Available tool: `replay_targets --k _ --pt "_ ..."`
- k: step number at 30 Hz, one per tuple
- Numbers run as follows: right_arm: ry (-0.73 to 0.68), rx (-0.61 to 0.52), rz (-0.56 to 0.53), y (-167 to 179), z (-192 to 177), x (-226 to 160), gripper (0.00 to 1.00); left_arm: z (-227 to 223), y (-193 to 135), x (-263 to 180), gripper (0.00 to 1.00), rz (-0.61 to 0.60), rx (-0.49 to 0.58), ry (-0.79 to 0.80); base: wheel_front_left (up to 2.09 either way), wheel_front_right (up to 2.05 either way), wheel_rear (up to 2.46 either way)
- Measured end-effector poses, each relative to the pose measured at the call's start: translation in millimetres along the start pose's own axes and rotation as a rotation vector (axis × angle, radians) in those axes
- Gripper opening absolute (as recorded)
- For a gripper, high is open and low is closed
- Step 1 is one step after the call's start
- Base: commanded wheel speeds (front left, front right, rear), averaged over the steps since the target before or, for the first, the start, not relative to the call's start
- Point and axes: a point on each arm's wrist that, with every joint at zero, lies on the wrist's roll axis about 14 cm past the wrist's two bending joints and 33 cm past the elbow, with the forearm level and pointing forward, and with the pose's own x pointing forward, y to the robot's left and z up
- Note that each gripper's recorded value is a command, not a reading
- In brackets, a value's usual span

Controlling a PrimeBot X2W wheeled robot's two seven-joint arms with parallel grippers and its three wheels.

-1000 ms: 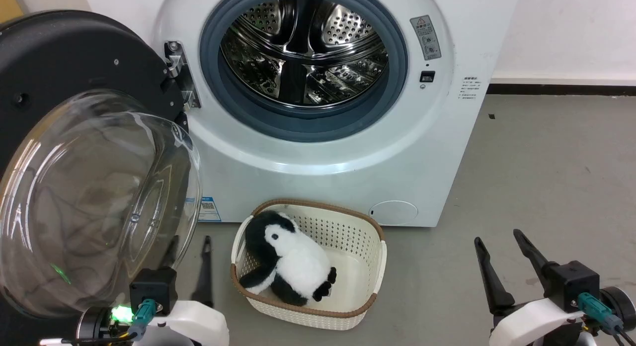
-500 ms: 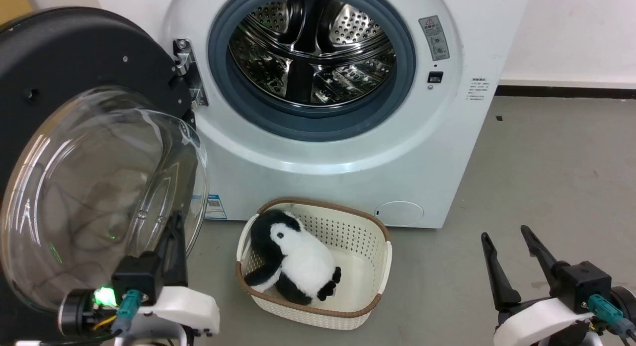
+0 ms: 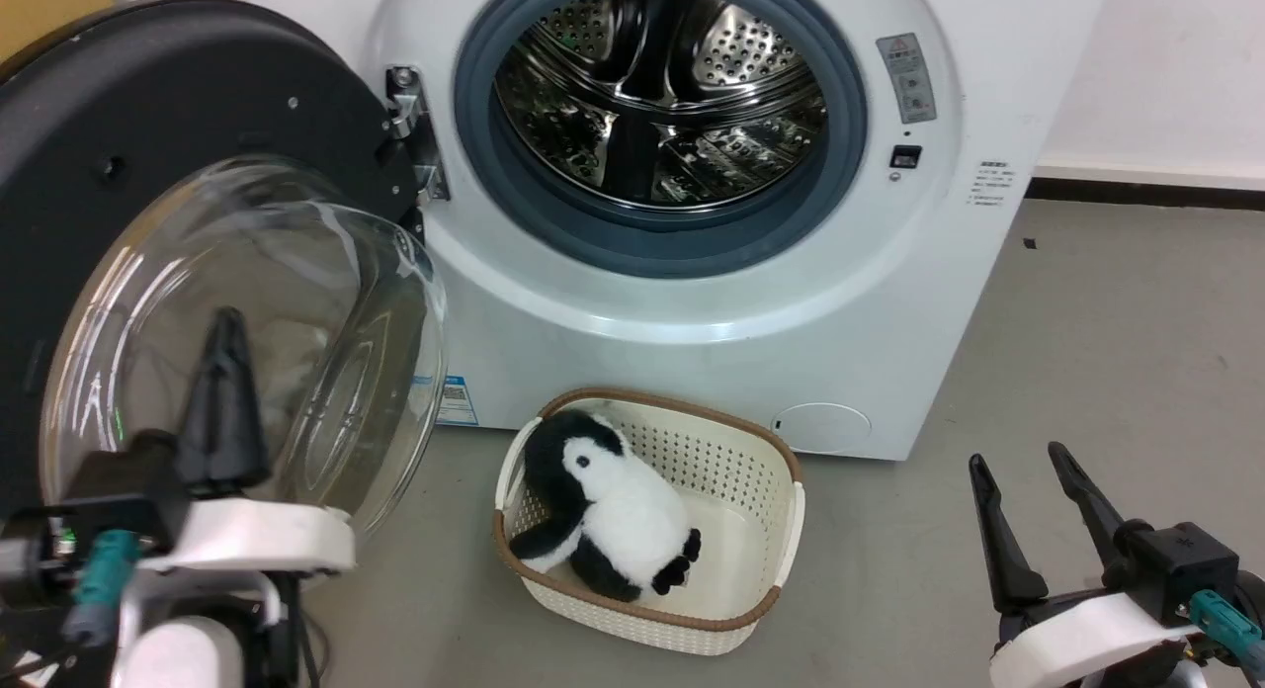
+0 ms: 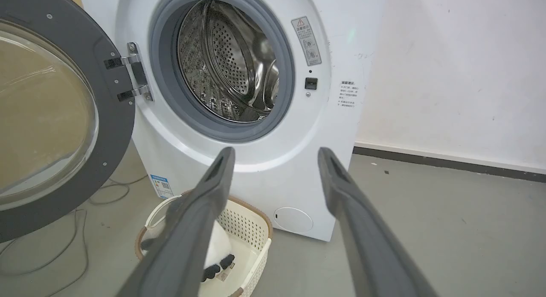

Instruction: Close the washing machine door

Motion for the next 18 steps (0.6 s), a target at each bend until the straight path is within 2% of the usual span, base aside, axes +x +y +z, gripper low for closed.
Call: replay_targets --k 9,18 --pt "-0.015 0.014 0.035 10.9 0.6 9.4 1.0 35.7 48.2 6.6 0.0 0.11 -0.04 -0.119 0.0 0.0 0.0" --pt "-0.026 0.029 0.08 25.9 -0.4 19.9 1.0 67.4 108.3 4.7 0.0 0.265 -0.142 -0.246 0.0 0.0 0.0"
